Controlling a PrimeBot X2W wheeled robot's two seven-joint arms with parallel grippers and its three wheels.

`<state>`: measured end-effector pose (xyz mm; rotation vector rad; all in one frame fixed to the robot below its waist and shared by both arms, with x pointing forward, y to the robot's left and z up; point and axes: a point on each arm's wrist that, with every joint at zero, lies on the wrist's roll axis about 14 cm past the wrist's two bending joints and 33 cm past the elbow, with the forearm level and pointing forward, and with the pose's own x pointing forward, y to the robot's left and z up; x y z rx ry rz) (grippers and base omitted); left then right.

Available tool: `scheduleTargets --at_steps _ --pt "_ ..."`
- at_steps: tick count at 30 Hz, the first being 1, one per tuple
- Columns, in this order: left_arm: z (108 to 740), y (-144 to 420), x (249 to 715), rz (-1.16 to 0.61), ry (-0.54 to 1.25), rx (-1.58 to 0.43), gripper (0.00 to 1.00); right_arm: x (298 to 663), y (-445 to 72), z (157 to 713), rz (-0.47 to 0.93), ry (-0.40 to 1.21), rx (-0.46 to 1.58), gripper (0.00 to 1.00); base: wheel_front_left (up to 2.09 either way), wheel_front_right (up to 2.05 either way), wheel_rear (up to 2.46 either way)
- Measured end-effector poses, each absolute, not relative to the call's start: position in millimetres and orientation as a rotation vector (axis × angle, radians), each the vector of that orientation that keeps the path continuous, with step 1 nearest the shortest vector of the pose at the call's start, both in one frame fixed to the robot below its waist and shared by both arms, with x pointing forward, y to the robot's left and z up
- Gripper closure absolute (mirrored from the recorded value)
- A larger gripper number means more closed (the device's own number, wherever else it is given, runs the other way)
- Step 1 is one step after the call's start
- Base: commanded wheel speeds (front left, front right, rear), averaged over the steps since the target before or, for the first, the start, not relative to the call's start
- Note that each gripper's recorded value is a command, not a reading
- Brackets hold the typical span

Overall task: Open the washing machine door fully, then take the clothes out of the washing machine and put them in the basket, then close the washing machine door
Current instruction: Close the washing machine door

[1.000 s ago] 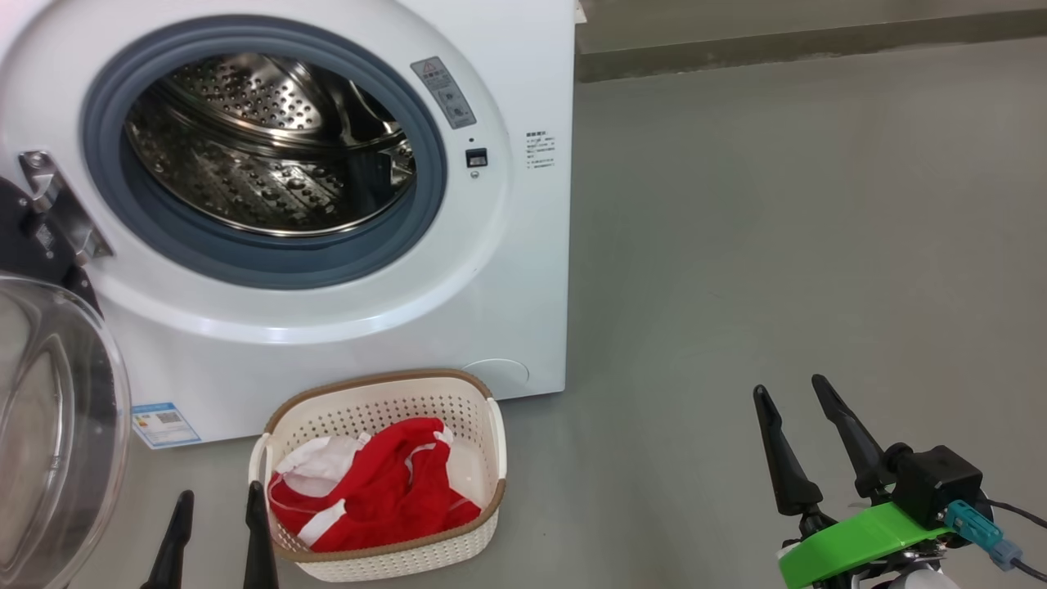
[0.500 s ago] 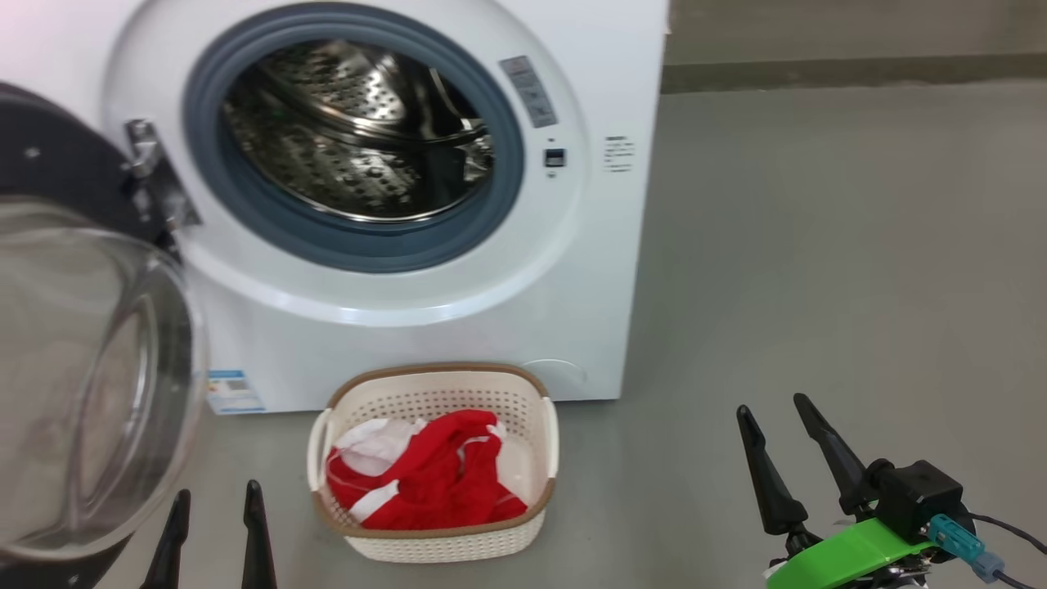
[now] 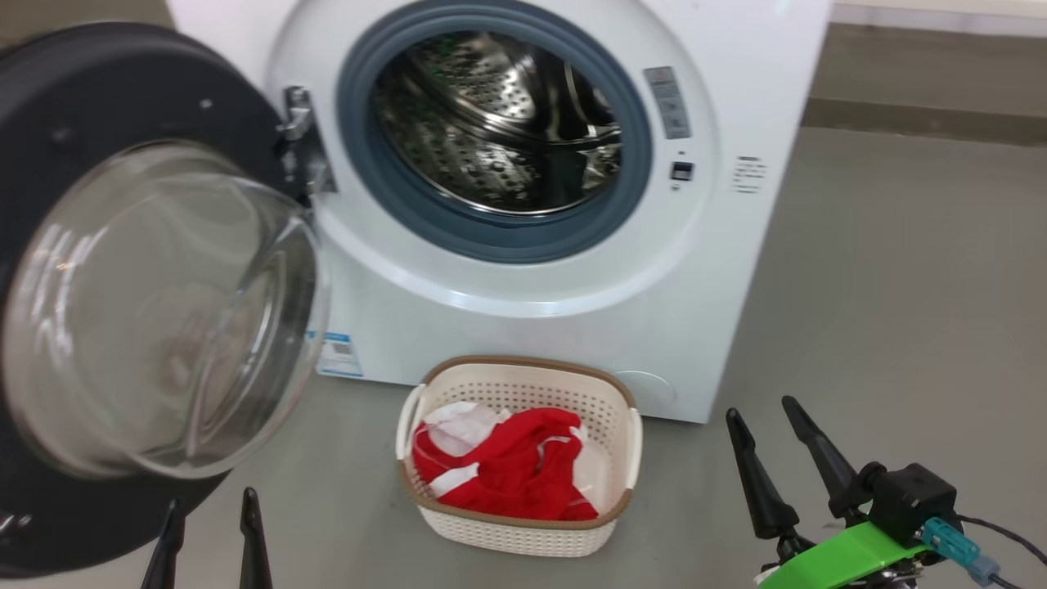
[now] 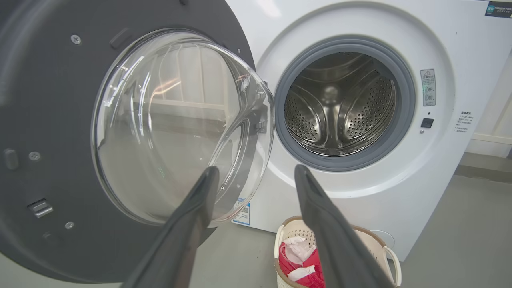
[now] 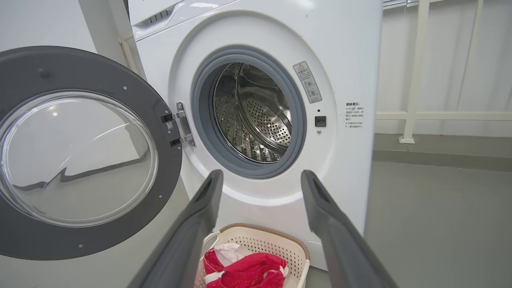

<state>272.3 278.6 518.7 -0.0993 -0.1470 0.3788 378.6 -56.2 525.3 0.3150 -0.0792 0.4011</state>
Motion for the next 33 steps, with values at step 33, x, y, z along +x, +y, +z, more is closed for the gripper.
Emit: scheduleTargets --at_steps 33 --pt "514.7 330.3 202.4 0.624 -0.146 -0.053 0.0 370.3 24.9 525.4 0.638 -0.033 0.329 0.0 0.0 0.0 0.0"
